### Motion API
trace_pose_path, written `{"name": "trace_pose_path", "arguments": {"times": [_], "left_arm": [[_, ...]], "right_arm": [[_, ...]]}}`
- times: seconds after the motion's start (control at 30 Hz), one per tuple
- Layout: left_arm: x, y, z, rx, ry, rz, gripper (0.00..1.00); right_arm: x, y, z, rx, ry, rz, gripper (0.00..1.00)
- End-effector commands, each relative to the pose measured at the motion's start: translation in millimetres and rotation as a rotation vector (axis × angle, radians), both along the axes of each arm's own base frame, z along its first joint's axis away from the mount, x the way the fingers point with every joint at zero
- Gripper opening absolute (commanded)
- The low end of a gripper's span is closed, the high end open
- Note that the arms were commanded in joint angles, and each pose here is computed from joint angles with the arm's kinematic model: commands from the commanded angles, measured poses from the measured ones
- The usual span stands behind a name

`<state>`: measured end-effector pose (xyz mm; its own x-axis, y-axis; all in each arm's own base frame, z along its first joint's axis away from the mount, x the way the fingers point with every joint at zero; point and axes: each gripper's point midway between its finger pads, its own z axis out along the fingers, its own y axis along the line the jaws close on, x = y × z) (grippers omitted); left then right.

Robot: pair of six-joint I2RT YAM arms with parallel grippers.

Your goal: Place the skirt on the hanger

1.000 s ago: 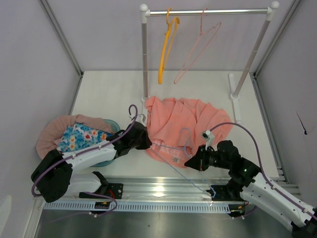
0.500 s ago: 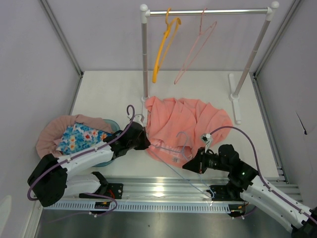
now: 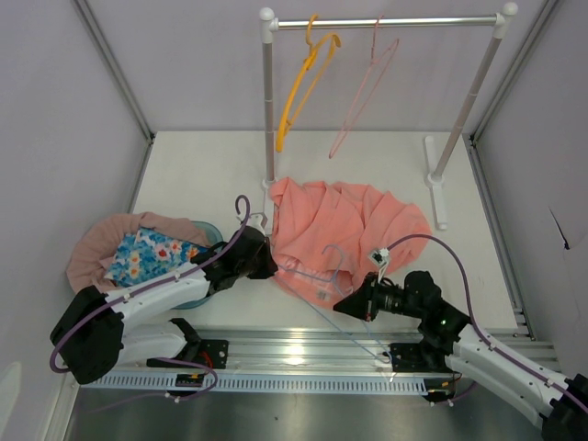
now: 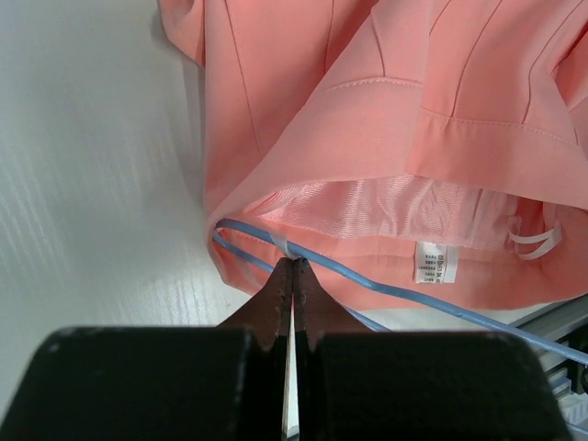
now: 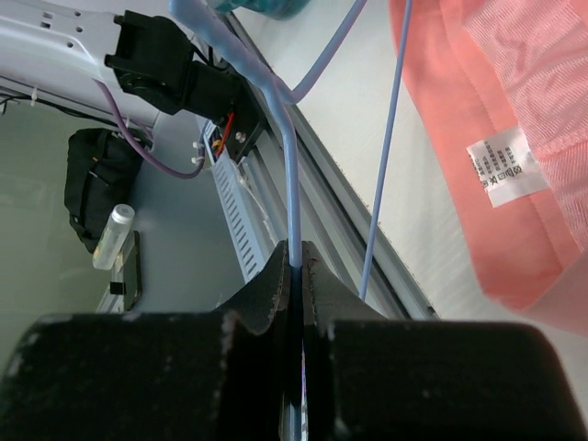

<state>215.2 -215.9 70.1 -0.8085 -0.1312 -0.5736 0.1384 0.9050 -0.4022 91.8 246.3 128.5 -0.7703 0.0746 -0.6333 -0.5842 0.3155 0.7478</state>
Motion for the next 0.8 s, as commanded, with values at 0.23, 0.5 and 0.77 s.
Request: {"name": "trace_pose_path", "arguments": {"times": [0.23, 0.5, 0.77], "left_arm": [[9.8, -16.9, 35.2, -0.082, -0.070, -0.043, 0.00], [6.0, -37.3, 43.5, -0.110, -0.083, -0.100, 0.00], [-0.7, -52.5, 44.0, -0.131, -0.086, -0.137, 0.00]], "right_arm": [[0.5, 4.3, 33.4, 0.196, -0.149, 0.005, 0.00], [8.7, 4.9, 25.7, 0.196, -0.162, -0.031, 0.00], [15.2, 12.2, 22.7, 0.179, -0.162, -0.022, 0.00]]}}
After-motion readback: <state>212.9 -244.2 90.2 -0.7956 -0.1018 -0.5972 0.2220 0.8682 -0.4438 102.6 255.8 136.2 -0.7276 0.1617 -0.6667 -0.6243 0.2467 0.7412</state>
